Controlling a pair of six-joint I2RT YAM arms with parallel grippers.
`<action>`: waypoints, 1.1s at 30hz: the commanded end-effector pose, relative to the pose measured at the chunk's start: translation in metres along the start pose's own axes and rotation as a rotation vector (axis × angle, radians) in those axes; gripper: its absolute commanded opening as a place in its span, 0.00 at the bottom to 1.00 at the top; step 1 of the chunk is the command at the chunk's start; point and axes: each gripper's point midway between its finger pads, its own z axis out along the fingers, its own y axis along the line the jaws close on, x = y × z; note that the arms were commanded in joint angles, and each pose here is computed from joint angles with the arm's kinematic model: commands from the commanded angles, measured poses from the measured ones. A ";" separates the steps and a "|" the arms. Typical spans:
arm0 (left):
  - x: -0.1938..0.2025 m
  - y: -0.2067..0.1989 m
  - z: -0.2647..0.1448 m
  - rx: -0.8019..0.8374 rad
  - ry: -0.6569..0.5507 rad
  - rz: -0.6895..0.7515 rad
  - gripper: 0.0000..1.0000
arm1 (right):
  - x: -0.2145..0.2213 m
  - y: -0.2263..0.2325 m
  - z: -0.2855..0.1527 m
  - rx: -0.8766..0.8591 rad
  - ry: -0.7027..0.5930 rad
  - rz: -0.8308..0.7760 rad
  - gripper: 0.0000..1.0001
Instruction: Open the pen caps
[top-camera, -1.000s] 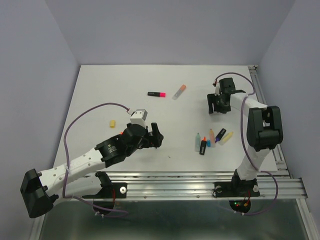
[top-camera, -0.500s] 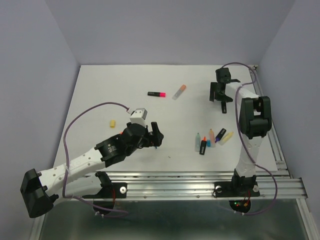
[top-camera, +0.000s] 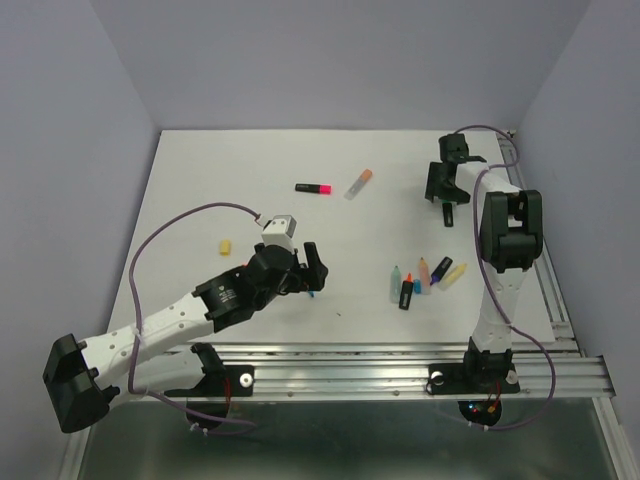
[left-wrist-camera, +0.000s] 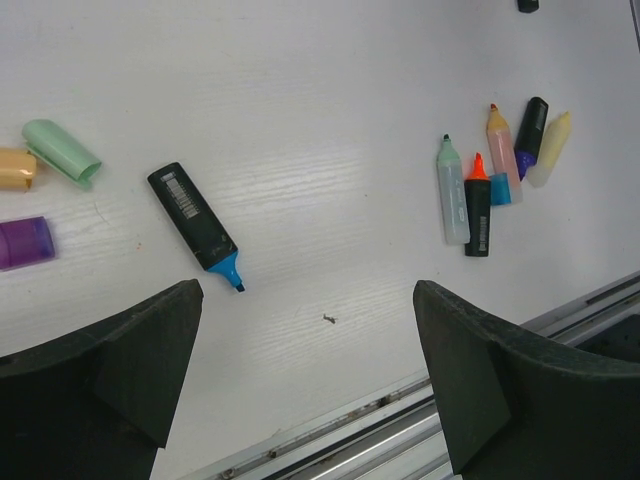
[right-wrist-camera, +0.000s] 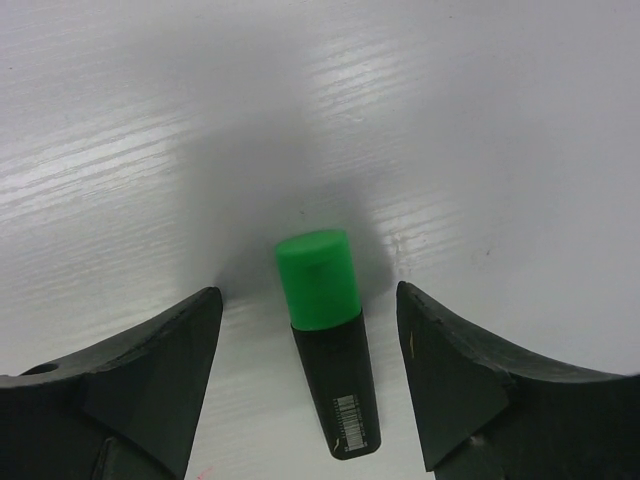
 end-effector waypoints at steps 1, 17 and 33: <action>-0.022 -0.010 -0.004 0.012 -0.053 -0.014 0.99 | -0.011 0.001 0.002 -0.023 -0.037 0.048 0.75; -0.024 -0.010 -0.011 0.021 -0.062 -0.041 0.99 | 0.018 0.021 0.022 -0.122 0.059 0.079 0.53; -0.026 -0.008 -0.012 0.010 -0.068 -0.039 0.99 | 0.024 0.003 0.032 -0.015 0.022 0.124 0.33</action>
